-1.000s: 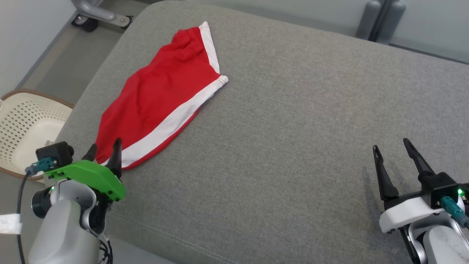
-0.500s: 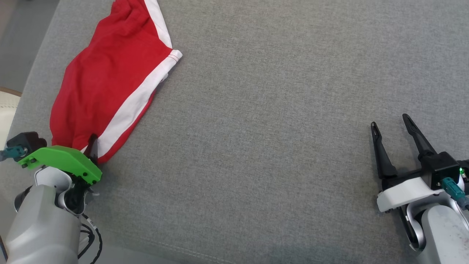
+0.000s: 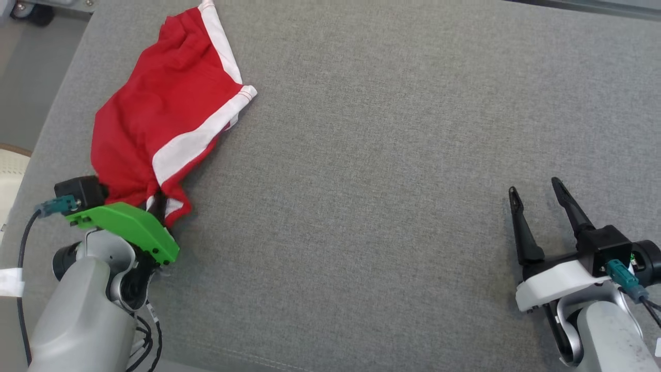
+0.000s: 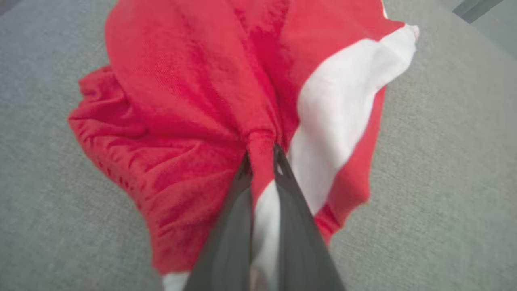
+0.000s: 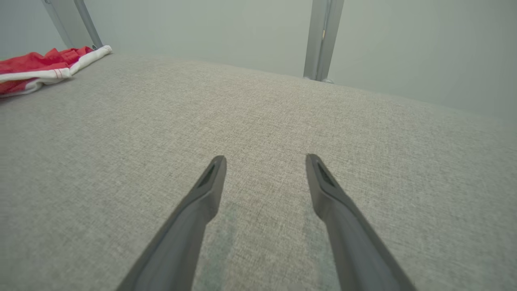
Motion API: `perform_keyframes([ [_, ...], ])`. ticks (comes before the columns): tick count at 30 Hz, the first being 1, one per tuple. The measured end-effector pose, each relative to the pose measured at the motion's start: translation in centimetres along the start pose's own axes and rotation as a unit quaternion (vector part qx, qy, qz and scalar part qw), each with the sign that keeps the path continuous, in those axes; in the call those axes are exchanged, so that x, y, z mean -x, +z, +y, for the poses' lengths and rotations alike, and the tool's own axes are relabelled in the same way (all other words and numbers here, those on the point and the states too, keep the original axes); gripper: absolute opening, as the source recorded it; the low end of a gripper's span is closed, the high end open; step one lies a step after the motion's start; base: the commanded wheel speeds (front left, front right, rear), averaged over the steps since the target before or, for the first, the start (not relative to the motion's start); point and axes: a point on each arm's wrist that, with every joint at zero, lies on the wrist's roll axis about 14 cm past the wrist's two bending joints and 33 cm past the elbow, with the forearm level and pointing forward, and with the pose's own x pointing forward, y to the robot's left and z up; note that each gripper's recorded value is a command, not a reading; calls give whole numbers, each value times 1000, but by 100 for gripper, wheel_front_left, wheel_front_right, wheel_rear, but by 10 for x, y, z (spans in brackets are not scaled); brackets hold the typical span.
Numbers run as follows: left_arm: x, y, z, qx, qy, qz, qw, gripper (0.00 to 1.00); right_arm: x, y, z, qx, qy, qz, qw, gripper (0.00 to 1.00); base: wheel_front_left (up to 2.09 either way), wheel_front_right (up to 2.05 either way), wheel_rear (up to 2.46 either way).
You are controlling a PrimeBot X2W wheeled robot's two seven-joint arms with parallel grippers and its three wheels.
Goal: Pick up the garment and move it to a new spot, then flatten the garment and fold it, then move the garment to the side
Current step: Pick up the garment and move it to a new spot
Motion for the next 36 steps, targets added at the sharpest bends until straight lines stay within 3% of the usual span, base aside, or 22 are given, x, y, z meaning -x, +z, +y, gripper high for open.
perform_keyframes([
  [7, 20, 53, -88, -48, -147, -60, 986, 0, 12, 17, 3, -13, -13, -16, 1000, 100, 0, 0, 0],
  [15, 60, 79, -212, -119, -318, -65, 938, 0, 35, 29, -19, -22, -62, -28, 997, 100, 0, 0, 0],
  [21, 97, 73, -308, -181, -438, -43, 880, 0, 60, 33, -44, -24, -111, -32, 993, 100, 0, 0, 0],
  [24, 122, 64, -353, -189, -503, -24, 843, 0, 74, 36, -58, -24, -137, -34, 990, 100, 0, 0, 0],
  [25, 140, 60, -380, -188, -542, -19, 819, 0, 83, 38, -67, -24, -154, -36, 987, 100, 0, 0, 0],
  [27, 159, 57, -405, -187, -578, -11, 794, 0, 93, 40, -75, -23, -169, -38, 985, 100, 0, 0, 0],
  [30, 179, 48, -431, -185, -612, 1, 769, 0, 106, 42, -85, -30, -191, -42, 980, 100, 0, 0, 0],
  [33, 183, 44, -441, -185, -619, 4, 763, 0, 115, 44, -91, -34, -204, -45, 977, 100, 0, 0, 0],
  [36, 170, 31, -446, -183, -611, 19, 770, 0, 127, 46, -98, -37, -222, -49, 973, 100, 0, 0, 0],
])
